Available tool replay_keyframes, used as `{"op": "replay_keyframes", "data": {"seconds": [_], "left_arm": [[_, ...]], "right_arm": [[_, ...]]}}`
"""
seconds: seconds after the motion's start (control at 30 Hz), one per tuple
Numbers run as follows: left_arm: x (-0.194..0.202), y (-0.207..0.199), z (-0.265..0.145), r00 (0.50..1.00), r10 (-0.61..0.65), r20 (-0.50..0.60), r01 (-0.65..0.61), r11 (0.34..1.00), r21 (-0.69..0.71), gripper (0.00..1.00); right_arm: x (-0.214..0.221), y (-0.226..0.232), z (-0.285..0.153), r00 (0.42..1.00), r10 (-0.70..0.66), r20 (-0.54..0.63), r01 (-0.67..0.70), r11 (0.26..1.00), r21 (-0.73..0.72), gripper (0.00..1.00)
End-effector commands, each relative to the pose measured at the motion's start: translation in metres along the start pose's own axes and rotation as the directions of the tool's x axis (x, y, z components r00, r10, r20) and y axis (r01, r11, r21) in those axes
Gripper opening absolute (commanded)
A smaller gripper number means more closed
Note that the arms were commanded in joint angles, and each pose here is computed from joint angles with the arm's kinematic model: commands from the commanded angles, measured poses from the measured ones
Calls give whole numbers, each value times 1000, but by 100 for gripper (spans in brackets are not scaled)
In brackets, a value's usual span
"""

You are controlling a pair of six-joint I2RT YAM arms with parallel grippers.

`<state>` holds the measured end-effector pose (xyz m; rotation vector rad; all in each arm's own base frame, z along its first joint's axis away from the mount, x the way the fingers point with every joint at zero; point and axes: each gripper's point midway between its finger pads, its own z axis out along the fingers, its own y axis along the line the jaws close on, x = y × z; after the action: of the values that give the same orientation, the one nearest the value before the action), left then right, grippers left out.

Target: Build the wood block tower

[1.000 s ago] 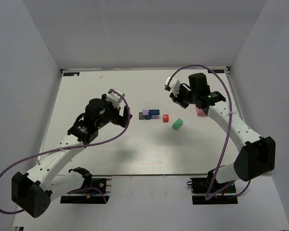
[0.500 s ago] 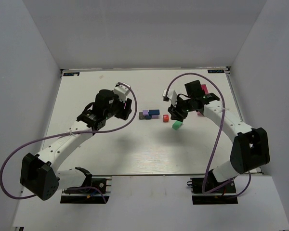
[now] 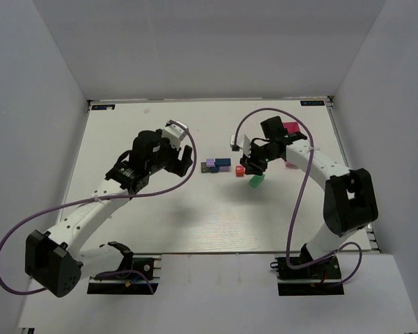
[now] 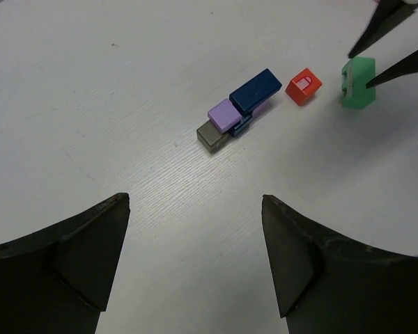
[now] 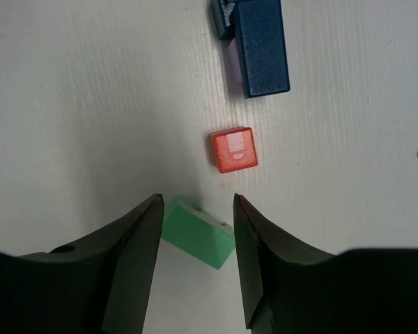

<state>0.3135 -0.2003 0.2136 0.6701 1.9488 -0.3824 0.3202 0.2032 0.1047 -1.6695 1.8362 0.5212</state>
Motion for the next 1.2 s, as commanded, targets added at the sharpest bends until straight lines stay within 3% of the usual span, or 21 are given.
{"op": "replay_keyframes", "data": {"seconds": [0.0,0.2,0.37,0.43,0.47,0.57,0.7,0.93,1.17], "left_arm": [[-11,-2,-12,998,-33,50,34,999,-6,86],[-25,3,-25,993,-46,108,51,998,-43,86],[-28,2,-27,992,-45,117,50,998,-34,88],[-28,0,-27,992,-45,117,48,999,-23,88],[-28,0,-27,992,-45,117,48,999,-23,88],[-28,-2,-27,992,-45,117,47,999,-14,89],[-24,-2,-26,993,-46,108,48,999,-14,89],[-26,-5,-29,992,-45,117,45,999,4,89],[-27,-7,-30,991,-44,128,43,999,13,89]], "right_arm": [[-12,-18,1,997,-82,16,82,997,1,52],[-9,-44,19,999,-31,-36,31,1000,-1,66],[-8,-54,23,998,-52,-37,52,998,16,66],[-4,-47,27,997,-70,-31,70,997,-9,62],[-4,-46,27,995,-97,-25,97,995,-20,53],[-2,-32,26,988,-156,-8,154,985,-81,45],[18,-17,29,973,-226,-43,220,969,-109,46],[11,-22,9,929,-368,-31,368,930,-25,55],[22,-16,-15,916,-395,-63,395,918,-13,55]]}}
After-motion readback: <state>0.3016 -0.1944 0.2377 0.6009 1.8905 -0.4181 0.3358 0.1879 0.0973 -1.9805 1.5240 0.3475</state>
